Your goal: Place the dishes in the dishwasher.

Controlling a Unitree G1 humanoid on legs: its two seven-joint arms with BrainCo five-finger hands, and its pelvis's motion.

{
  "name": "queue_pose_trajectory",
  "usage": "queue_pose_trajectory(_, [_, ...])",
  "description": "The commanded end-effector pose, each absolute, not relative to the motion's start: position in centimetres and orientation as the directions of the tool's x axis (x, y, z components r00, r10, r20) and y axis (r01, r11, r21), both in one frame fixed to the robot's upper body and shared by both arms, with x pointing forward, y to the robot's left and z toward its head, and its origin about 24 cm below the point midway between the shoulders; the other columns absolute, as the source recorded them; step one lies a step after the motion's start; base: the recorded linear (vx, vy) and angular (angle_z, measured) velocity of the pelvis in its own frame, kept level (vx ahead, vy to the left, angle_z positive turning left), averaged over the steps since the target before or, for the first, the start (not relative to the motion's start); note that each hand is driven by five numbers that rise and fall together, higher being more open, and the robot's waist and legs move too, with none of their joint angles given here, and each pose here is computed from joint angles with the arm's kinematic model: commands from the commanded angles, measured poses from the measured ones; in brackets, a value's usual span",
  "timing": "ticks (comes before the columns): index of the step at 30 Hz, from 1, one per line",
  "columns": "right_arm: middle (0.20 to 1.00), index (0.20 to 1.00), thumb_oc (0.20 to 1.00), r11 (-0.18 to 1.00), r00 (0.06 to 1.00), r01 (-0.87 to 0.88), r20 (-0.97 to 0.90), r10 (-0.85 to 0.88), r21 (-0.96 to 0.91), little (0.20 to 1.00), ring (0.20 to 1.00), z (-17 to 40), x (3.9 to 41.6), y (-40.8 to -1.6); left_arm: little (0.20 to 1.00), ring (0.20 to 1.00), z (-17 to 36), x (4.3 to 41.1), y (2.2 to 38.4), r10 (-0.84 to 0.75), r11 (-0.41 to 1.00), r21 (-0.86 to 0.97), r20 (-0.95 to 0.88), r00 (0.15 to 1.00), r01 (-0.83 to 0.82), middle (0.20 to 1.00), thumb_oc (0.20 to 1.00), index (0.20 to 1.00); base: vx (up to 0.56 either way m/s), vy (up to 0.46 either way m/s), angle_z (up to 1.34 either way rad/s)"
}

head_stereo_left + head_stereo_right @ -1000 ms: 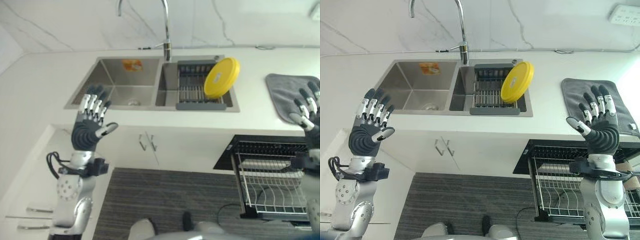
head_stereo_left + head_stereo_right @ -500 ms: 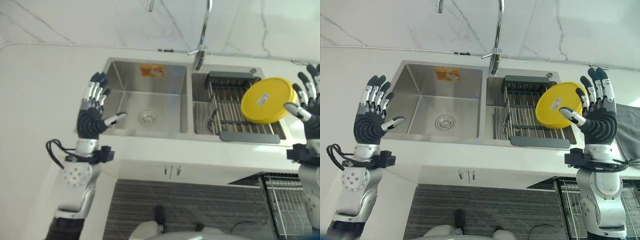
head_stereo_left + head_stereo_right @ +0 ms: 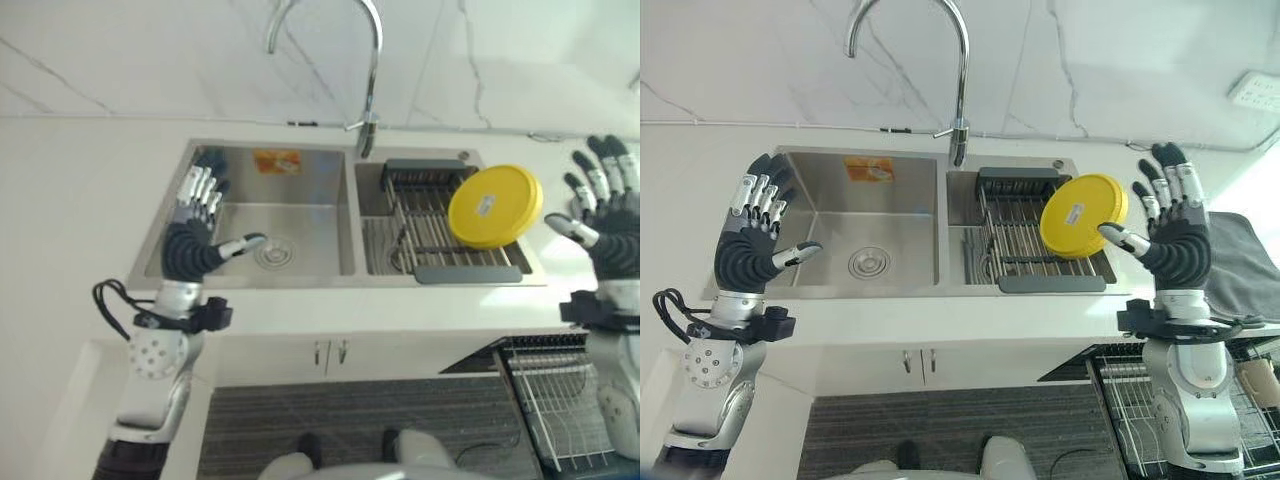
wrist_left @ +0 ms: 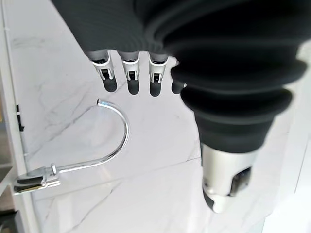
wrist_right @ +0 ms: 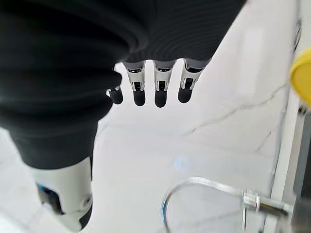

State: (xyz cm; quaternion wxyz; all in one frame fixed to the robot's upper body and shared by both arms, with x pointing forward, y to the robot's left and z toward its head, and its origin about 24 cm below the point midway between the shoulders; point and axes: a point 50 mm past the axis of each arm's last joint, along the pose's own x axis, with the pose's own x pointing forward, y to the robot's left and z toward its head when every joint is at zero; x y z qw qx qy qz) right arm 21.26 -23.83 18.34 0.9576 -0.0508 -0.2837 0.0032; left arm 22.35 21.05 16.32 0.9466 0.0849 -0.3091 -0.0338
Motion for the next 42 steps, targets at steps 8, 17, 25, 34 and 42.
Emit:
queue_pose_trajectory(8, [1.0,1.0,1.0,0.974,0.75,-0.119,0.625,0.216,-0.193,1.0,1.0,21.5,22.3,-23.0,1.0,1.0,18.4,21.9,20.9,-0.14,0.98,0.2,0.664,0.734,0.006,1.0,1.0,1.0,0.09,-0.417,0.07])
queue_pose_trajectory(17, [1.0,1.0,1.0,0.987,0.807,-0.124,0.568,0.162,-0.105,1.0,1.0,20.5,22.6,-23.5,1.0,1.0,17.6,21.7,21.5,-0.151,0.983,0.179,0.623,0.767,0.048,1.0,1.0,1.0,0.07,-0.375,0.14])
queue_pose_trajectory(25, [1.0,1.0,1.0,1.0,0.827,-0.028,0.561,0.024,-0.002,1.0,1.0,20.1,23.2,-25.0,1.0,1.0,17.6,22.0,20.8,-0.174,0.979,0.198,0.652,0.738,0.056,1.0,1.0,1.0,-0.02,0.058,0.3])
queue_pose_trajectory(34, [1.0,1.0,1.0,0.991,0.842,0.12,0.523,-0.133,0.058,1.0,1.0,18.9,24.7,-26.1,1.0,1.0,17.9,23.0,21.2,-0.147,0.978,0.21,0.644,0.751,0.012,1.0,1.0,1.0,0.02,0.12,0.07])
queue_pose_trajectory(42, [1.0,1.0,1.0,0.952,0.838,0.291,0.455,-0.302,0.096,1.0,1.0,17.7,25.7,-28.4,1.0,1.0,17.7,23.1,21.4,-0.147,0.978,0.21,0.627,0.765,0.015,1.0,1.0,1.0,0.03,-0.003,-0.02])
